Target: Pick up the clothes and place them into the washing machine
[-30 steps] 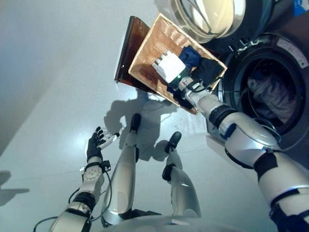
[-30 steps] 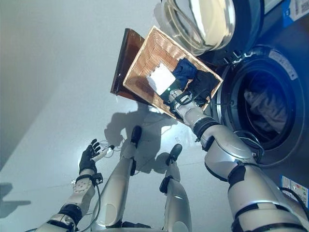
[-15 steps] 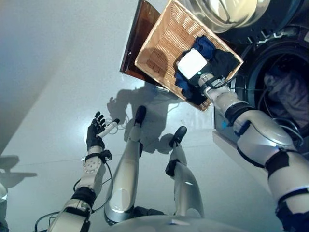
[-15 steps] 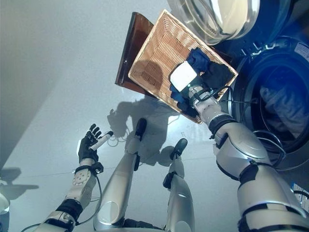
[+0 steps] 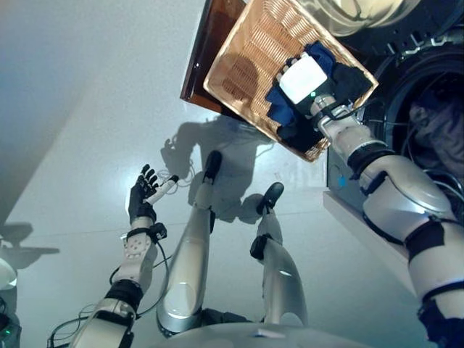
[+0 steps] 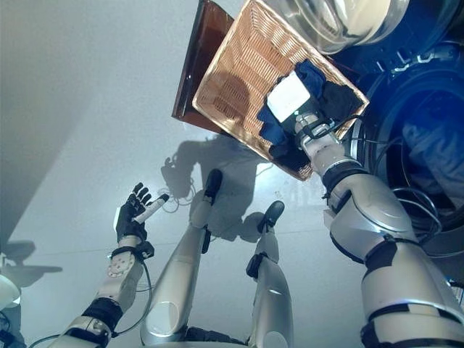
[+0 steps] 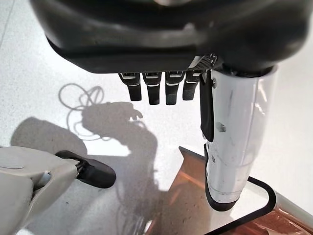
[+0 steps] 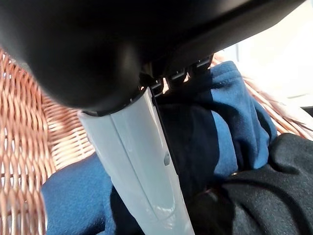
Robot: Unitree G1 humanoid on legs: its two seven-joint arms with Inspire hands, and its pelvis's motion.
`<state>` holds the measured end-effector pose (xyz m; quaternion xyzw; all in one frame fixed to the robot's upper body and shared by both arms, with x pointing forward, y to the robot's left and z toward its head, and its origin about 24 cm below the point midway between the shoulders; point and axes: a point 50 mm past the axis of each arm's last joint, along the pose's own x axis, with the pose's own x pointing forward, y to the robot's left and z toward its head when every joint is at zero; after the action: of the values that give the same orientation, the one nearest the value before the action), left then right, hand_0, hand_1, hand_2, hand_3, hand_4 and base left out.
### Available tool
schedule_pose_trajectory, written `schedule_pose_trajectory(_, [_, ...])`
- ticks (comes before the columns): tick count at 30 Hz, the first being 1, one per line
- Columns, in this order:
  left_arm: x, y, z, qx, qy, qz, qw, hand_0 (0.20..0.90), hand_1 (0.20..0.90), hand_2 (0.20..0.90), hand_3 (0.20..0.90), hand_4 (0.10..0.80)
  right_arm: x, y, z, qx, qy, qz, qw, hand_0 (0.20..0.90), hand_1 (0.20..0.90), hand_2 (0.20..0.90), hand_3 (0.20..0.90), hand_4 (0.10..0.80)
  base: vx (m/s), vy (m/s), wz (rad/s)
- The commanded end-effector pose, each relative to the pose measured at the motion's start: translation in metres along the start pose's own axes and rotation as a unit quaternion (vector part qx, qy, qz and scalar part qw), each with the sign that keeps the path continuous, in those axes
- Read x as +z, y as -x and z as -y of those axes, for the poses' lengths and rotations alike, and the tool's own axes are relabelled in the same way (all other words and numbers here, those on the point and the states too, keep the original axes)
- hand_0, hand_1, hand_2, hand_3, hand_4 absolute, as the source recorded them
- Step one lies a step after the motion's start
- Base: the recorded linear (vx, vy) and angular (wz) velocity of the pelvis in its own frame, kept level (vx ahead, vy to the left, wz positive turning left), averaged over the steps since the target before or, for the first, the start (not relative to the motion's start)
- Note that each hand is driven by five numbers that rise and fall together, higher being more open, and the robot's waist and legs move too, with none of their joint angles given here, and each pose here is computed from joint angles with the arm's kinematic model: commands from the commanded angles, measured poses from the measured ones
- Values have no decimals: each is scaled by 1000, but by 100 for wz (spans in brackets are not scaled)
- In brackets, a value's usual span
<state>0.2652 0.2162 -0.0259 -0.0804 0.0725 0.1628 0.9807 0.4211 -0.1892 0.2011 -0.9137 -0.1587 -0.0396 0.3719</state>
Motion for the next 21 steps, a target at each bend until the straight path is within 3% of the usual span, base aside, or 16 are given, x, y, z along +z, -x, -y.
schedule_pose_trajectory(1, [13, 8, -2, -29, -6, 49, 998, 900, 900, 900, 900, 800, -87, -8, 53, -86, 32, -128, 988, 900, 900, 900, 900, 800, 0, 0, 0])
schedule_pose_trajectory(12, [14, 6, -3, -22, -6, 47, 999, 900, 900, 900, 900, 800, -92, -17, 83, -129, 14, -137, 982, 900, 900, 900, 900, 800, 2, -7, 8])
schedule_pose_trajectory(13, [14, 6, -3, -23, -7, 47, 999, 900, 900, 900, 900, 800, -93, -17, 84, -130, 13, -139, 982, 510, 510, 510, 510, 522, 4, -7, 7])
schedule_pose_trajectory(14, [15, 6, -4, -23, -7, 48, 999, 900, 900, 900, 900, 800, -94, -17, 86, -132, 12, -140, 981, 411, 411, 411, 411, 451, 5, -10, 5])
schedule_pose_trajectory(15, [15, 6, -5, -21, -7, 49, 999, 900, 900, 900, 900, 800, -95, -18, 88, -136, 9, -143, 980, 200, 200, 200, 200, 300, 1, -5, 3])
schedule_pose_trajectory(21, [15, 6, -5, -16, -4, 48, 999, 900, 900, 900, 900, 800, -91, -20, 92, -143, 7, -138, 980, 200, 200, 200, 200, 300, 0, 3, 1])
